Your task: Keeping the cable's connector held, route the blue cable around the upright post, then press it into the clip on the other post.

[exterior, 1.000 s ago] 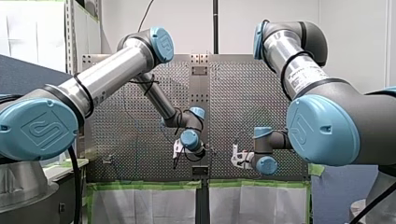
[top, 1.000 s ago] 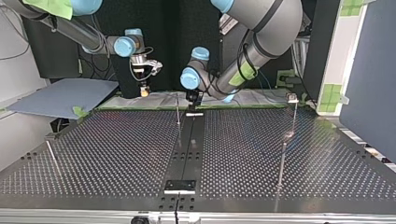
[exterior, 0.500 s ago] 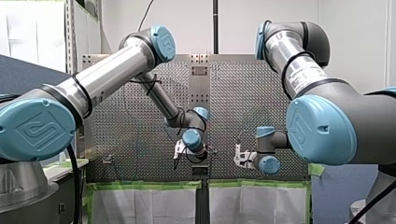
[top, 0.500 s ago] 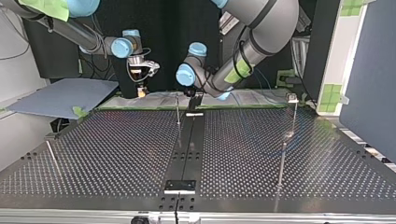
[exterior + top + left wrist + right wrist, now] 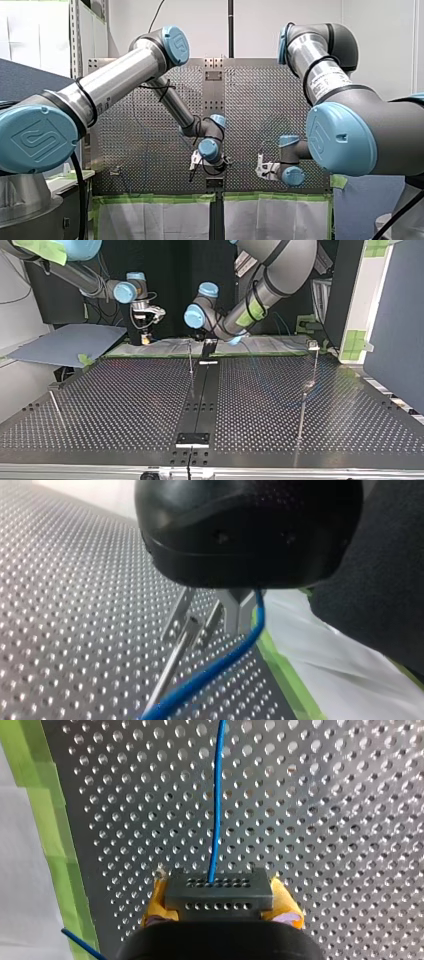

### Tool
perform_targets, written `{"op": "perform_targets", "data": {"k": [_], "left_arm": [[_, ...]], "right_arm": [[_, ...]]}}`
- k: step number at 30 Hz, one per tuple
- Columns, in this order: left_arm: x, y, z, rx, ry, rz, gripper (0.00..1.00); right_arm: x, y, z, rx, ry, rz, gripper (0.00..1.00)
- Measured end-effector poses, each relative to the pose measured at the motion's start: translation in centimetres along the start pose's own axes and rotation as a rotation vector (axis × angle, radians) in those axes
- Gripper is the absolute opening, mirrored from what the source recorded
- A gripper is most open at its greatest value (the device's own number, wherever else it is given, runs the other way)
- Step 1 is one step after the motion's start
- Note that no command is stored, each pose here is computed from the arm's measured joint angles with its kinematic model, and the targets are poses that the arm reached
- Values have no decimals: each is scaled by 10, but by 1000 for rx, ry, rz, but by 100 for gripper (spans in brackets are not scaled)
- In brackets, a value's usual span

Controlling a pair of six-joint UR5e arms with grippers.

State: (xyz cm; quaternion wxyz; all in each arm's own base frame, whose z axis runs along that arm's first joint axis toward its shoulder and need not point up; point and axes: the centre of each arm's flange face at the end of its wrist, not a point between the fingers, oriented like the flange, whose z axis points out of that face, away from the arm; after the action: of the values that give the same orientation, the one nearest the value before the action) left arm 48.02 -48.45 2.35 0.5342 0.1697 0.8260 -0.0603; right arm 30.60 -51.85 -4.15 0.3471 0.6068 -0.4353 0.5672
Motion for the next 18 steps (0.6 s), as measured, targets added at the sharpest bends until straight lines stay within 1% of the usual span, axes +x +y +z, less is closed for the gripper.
{"op": "perform_targets", "data": {"k": [2,5,8,12,15,18], "left_arm": [[0,-3,-1,7,-5,3,0],[-2,-4,1,7,-23,-12,0],[-5,2,4,-10,-38,-39,0],[-10,15,10,-39,-51,-75,0],[-14,21,13,-45,-60,-99,0],[-17,21,12,-44,-65,-102,0]], "right_arm": [[0,2,0,-3,-1,1,0],[0,3,0,1,-3,-1,0],[0,3,0,13,-5,-3,0],[-1,1,0,23,-4,-4,0],[-1,0,0,25,-3,-5,0],[0,0,0,26,-2,-4,0]]}}
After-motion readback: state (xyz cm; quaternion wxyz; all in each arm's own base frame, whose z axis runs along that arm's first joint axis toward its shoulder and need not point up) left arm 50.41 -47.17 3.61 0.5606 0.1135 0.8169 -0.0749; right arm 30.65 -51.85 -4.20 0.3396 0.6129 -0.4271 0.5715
